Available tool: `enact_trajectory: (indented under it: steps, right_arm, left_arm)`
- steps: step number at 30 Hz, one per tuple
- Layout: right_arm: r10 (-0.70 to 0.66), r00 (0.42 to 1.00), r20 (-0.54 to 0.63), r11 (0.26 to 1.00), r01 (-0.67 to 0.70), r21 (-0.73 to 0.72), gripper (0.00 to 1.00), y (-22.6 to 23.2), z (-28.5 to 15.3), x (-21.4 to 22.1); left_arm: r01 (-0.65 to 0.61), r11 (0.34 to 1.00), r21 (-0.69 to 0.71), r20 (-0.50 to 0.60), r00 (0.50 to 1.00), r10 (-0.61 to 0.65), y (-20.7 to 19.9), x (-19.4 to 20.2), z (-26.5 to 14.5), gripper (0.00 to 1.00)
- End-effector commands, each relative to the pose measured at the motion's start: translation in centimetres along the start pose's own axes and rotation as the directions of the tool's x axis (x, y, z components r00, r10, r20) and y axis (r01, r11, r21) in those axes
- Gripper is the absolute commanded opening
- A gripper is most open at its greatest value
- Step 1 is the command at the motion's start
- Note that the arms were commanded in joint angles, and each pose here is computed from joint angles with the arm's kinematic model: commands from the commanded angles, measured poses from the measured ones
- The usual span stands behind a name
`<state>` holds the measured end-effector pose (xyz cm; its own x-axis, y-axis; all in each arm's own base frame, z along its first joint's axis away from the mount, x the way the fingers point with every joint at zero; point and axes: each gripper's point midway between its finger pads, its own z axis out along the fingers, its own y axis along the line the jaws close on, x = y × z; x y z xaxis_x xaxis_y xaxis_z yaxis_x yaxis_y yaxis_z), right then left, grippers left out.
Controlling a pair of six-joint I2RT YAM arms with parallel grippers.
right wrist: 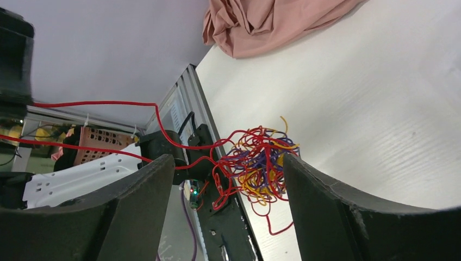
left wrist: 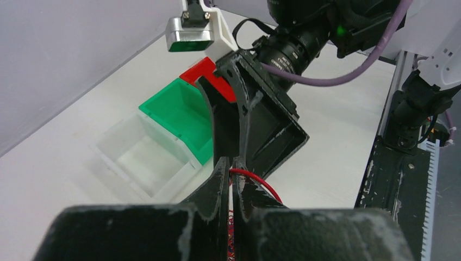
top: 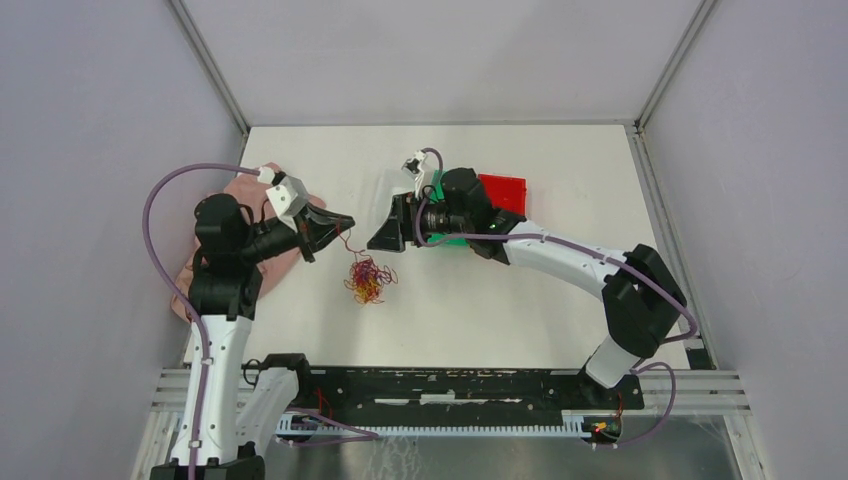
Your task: Untangle the cables
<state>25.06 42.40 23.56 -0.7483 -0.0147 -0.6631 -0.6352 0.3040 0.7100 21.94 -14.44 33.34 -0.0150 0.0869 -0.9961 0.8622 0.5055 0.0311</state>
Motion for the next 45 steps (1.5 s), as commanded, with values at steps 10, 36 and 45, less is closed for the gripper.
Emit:
enact_trajectory:
  steps: [10,36,45]
  right_arm:
    - [-0.168,0.982,0.092,0.984,0.16,0.083,0.86,2.5,3.9,-1.2]
    - [-0.217,0.976,0.014,0.804,0.17,0.57,0.84,-11.2,6.3,7.9]
    - [-0.186,0.982,-0.012,0.787,0.156,0.596,0.84,-13.3,5.6,10.4]
  left_arm:
    - [-0.017,0.998,0.063,0.079,0.997,0.012,-1.5,-4.8,-0.2,0.03]
    - [-0.147,0.987,0.07,0.277,0.953,0.122,-3.0,-16.1,-1.4,0.03]
    - [-0.291,0.955,-0.054,0.379,0.879,0.289,-2.5,-22.8,-2.6,0.03]
